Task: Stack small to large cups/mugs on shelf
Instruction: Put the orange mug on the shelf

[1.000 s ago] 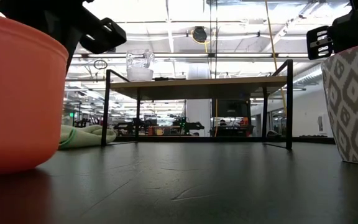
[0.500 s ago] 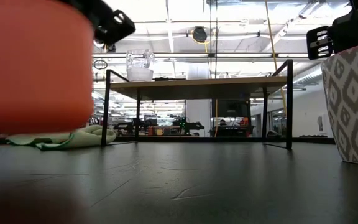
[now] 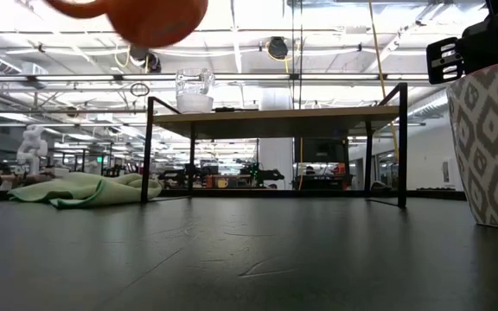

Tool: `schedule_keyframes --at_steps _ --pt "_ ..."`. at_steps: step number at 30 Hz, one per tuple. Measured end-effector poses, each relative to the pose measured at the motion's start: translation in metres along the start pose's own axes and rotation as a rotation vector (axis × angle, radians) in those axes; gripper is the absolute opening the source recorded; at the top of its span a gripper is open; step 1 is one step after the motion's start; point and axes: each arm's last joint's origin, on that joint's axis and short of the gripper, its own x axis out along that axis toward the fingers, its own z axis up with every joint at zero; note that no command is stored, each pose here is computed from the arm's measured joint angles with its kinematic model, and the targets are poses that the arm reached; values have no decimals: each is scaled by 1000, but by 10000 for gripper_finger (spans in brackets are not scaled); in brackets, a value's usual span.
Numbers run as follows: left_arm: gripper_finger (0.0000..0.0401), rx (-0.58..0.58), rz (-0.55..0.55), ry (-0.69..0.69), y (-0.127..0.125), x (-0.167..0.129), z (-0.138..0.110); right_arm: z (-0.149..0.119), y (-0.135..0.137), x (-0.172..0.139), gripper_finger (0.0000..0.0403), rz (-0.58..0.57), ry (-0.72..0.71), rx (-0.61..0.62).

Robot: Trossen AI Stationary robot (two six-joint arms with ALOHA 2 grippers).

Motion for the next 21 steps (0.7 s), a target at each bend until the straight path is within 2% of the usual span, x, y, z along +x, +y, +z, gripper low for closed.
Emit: schedule_keyframes --at_steps 4,12,16,21 --pt "4 10 72 -69 11 -14 3 0 0 0 0 0 0 -2" --pt "4 -60 246 -243 47 -22 15 0 0 0 0 0 -1 -10" --pt "4 -68 284 -269 62 -24 15 0 0 0 0 0 0 -10" --pt "4 -51 295 -276 67 -31 13 0 0 0 0 1 1 -7"
